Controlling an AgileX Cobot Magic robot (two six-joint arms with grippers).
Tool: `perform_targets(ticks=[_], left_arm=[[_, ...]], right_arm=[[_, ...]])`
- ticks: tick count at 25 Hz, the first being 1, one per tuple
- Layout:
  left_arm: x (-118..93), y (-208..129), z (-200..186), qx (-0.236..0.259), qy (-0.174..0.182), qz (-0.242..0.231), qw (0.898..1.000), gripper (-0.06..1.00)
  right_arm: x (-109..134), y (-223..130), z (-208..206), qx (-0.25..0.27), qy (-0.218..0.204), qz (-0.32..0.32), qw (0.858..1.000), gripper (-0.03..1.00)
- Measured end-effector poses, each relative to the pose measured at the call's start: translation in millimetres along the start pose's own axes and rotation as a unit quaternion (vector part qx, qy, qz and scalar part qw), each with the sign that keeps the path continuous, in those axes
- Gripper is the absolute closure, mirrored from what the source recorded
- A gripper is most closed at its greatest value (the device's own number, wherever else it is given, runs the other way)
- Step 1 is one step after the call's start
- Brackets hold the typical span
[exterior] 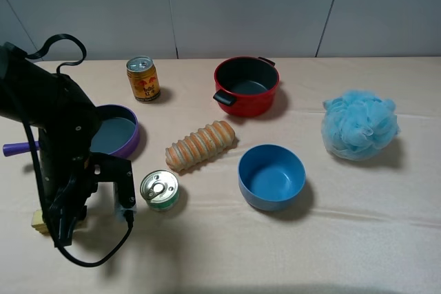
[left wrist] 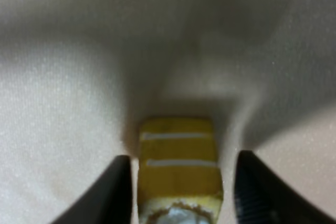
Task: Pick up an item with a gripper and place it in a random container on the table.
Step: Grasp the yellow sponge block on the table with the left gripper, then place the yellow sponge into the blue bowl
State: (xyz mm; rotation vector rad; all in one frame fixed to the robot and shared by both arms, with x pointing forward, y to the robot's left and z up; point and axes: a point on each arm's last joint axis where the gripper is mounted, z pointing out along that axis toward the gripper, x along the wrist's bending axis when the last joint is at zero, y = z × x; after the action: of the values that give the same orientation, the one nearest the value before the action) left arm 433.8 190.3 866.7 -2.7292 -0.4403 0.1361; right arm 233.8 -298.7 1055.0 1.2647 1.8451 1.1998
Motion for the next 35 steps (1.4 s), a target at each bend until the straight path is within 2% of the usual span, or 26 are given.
perform_targets(ticks=[4, 16, 26, 35], left_arm=[[0, 0, 0, 0.002, 0.002, 0.002, 1.000, 0.68], [0, -7, 0, 0.040, 0.002, 0.015, 0.999, 0.70], [1, -8, -1, 0.043, 0.002, 0.017, 0.999, 0.70], [10, -2, -17, 0.055, 0.003, 0.006, 0.998, 0.71]], right_arm=[[0, 0, 0, 0.000, 0.000, 0.000, 1.000, 0.27], [0, 0, 0, 0.000, 0.000, 0.000, 1.000, 0.27], [0, 0, 0, 0.000, 0.000, 0.000, 1.000, 0.27], [0, 0, 0, 0.000, 0.000, 0.000, 1.000, 0.27]])
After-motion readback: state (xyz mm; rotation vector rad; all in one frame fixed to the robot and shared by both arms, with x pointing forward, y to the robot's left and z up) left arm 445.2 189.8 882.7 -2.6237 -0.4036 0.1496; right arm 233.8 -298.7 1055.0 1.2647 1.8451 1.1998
